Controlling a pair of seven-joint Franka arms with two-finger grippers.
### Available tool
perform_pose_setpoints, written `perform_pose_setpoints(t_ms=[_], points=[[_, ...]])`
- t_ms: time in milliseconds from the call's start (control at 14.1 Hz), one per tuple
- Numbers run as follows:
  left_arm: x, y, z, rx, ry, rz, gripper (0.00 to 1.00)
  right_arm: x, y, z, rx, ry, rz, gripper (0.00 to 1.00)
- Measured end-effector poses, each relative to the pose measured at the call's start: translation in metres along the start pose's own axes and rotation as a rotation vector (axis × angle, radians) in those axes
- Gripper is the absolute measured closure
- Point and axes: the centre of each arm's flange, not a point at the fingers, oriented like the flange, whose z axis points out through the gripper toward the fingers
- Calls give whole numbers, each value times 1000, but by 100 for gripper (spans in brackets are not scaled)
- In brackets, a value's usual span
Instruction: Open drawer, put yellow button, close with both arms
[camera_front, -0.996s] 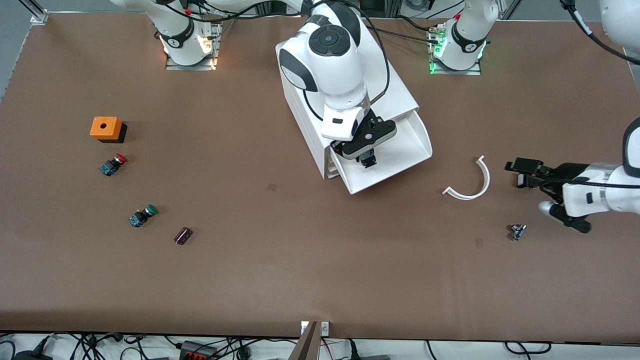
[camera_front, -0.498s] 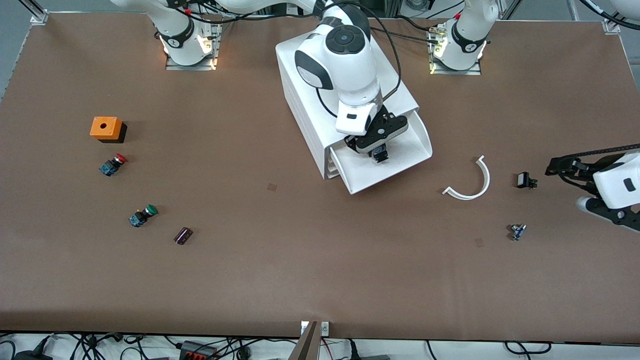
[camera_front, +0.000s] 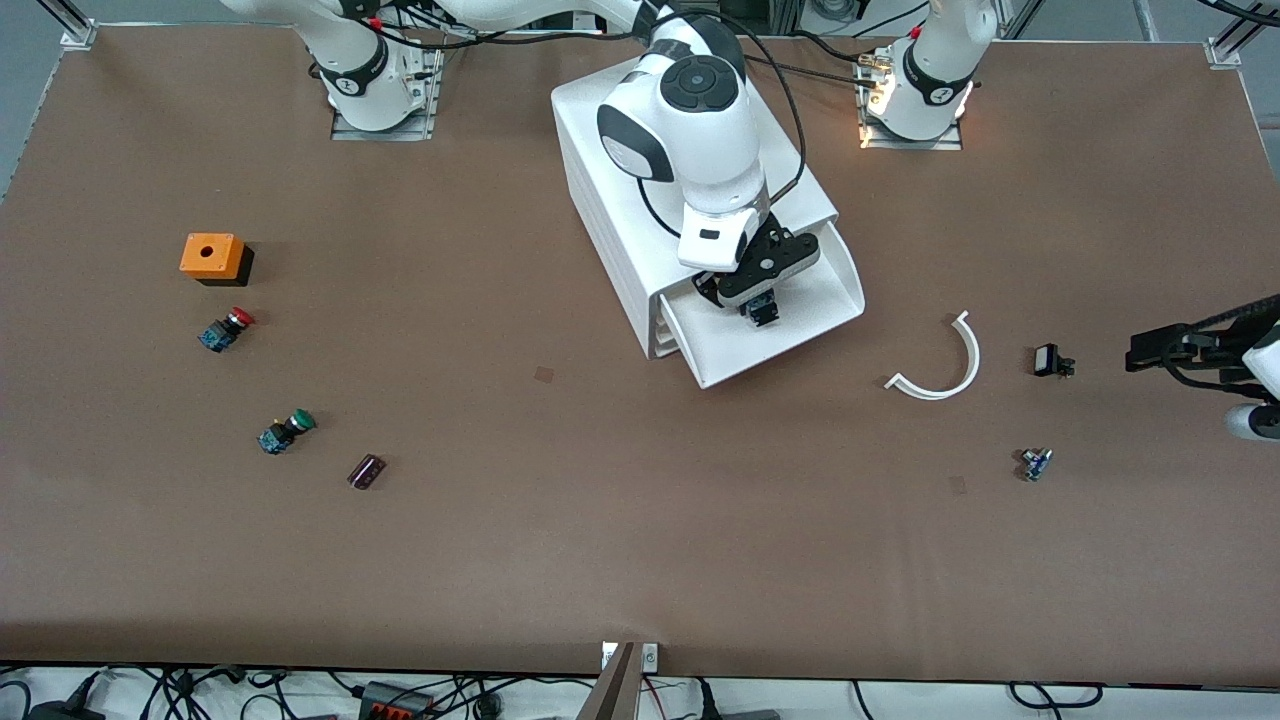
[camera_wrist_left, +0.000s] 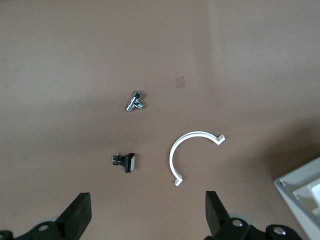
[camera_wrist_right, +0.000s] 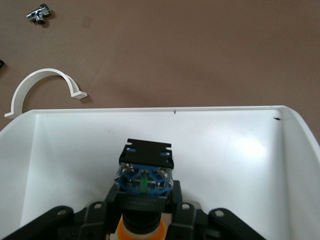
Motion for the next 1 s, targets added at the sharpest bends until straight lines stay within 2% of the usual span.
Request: perform_pose_setpoints(t_ms=[356, 498, 782, 853, 996], points=[[1, 5, 0, 1, 0, -28, 0, 4, 10, 0, -20, 0, 8, 59], [1, 5, 0, 1, 0, -30, 0, 4, 11, 0, -26, -6, 9, 44], [1, 5, 0, 1, 0, -32, 0, 5, 10, -14, -35, -26, 9, 4], [1, 5, 0, 1, 0, -33, 0, 8, 9, -26, -36, -27, 10, 0], [0, 6, -1, 0, 2, -60, 0, 16, 12, -62, -39, -27, 18, 0]])
